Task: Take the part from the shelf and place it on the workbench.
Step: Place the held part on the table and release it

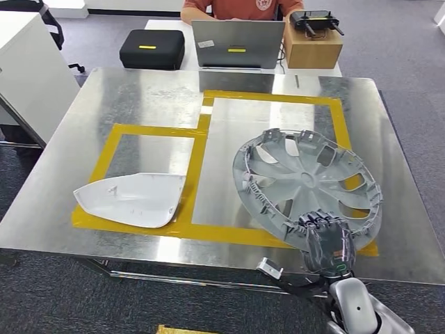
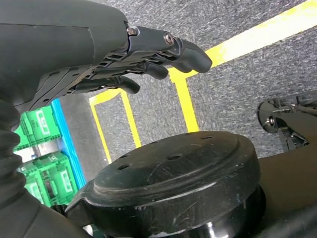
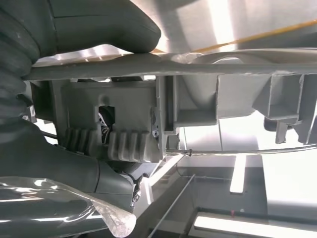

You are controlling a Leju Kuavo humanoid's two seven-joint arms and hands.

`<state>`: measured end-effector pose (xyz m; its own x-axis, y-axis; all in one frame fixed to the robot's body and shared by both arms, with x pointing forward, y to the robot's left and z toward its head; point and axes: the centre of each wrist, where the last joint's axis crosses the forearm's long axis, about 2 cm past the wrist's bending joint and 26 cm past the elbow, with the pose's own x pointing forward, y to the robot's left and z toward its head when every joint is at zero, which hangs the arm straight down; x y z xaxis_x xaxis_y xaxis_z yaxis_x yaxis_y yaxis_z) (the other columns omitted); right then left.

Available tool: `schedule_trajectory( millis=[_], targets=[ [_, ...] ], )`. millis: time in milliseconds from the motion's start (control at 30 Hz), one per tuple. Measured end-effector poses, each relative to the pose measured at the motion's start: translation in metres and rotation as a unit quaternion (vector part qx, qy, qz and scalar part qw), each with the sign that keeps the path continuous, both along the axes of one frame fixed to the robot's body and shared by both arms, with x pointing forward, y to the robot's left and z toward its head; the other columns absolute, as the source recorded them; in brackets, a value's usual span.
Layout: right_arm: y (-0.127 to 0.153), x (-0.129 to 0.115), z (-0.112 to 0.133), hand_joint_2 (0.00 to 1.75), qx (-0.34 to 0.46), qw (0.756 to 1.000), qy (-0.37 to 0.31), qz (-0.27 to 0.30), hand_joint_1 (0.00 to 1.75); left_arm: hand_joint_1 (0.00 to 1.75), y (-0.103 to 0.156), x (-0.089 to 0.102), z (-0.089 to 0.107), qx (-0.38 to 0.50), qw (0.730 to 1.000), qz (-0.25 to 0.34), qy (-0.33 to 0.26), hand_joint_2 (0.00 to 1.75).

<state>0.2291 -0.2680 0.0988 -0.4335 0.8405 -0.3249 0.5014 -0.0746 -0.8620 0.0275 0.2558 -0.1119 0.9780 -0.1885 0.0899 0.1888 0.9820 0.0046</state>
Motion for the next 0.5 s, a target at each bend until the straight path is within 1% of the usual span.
schedule_trajectory(
  millis=[333, 467, 500],
  targets=[
    [-0.026, -0.001, -0.018, 1.75, -0.035, 0.998, 0.020, -0.039, 1.75, 0.00, 0.004, 0.001, 0.000, 0.006, 1.000, 0.002, 0.003, 1.75],
    [-0.035, -0.004, -0.025, 0.00, -0.048, 0.997, 0.029, -0.049, 0.00, 0.00, 0.005, 0.001, 0.000, 0.013, 1.000, 0.001, 0.001, 1.75],
    [-0.037, -0.005, -0.027, 0.00, -0.050, 0.997, 0.030, -0.051, 0.00, 0.00, 0.006, 0.001, 0.000, 0.015, 1.000, 0.000, 0.000, 1.75]
  ],
)
